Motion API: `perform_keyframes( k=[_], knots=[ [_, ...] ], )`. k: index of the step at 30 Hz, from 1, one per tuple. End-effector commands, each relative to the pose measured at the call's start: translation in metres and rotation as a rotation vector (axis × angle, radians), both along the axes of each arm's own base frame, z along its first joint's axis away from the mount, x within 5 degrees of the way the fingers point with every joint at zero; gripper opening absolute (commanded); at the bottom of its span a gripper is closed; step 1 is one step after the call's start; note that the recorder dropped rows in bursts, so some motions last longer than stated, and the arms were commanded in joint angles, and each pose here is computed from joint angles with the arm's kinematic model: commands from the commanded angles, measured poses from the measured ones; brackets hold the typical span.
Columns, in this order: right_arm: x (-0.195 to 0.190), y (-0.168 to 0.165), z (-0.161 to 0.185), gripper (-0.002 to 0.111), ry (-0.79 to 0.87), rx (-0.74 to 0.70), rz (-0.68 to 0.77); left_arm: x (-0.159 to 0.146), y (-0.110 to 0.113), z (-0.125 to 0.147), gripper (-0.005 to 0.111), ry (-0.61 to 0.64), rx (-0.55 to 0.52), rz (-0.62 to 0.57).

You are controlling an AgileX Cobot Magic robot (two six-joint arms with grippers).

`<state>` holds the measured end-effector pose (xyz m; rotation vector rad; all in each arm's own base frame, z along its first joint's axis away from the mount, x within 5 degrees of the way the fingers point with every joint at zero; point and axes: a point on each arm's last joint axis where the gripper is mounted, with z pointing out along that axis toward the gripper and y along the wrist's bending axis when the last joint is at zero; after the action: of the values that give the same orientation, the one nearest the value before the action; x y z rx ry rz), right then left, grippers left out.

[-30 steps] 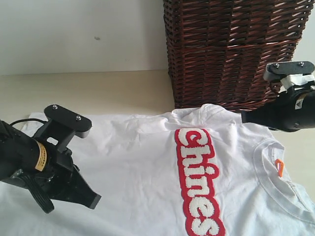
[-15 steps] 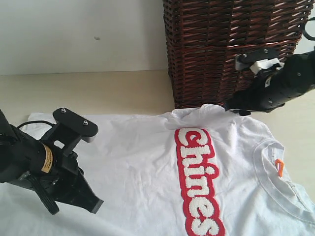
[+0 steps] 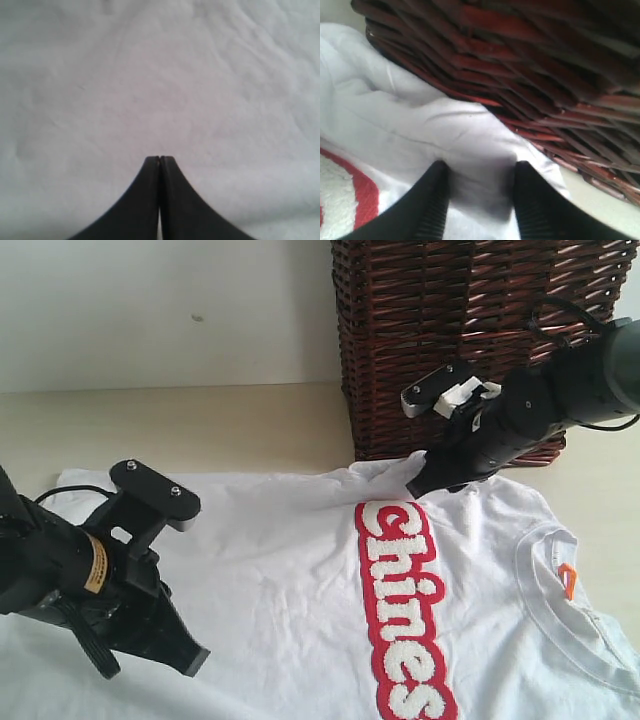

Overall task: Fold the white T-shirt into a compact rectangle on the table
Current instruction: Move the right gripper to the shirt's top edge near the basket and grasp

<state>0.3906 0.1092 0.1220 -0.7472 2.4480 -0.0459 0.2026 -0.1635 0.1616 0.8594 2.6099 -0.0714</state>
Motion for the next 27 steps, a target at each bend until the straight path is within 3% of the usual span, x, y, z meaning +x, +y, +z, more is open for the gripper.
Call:
perform_keyframes(
  k=[1, 2, 7, 14, 19, 27],
  knots=[
    [0.003, 0.001, 0.001, 0.008, -0.011, -0.001, 0.008, -0.001, -0.001, -0.003, 0.0, 0.001, -0.003, -0.008],
    [0.002, 0.001, 0.001, 0.0, -0.006, -0.012, 0.018, -0.001, -0.001, -0.003, 0.0, -0.001, -0.005, -0.008],
    [-0.002, -0.001, 0.009, 0.0, 0.025, -0.044, 0.04, 0.001, -0.003, -0.004, 0.0, -0.013, -0.017, -0.017],
    [-0.011, -0.004, 0.054, 0.0, -0.025, -0.031, 0.031, 0.002, -0.005, -0.008, 0.0, -0.015, -0.023, -0.023],
    [-0.035, 0.007, 0.049, 0.0, 0.055, -0.198, 0.298, 0.005, -0.007, -0.015, 0.0, -0.015, -0.015, -0.04],
    [-0.059, 0.032, 0.034, 0.0, 0.137, -0.278, 0.482, 0.007, -0.01, -0.018, 0.0, -0.033, -0.038, -0.053]
  ],
)
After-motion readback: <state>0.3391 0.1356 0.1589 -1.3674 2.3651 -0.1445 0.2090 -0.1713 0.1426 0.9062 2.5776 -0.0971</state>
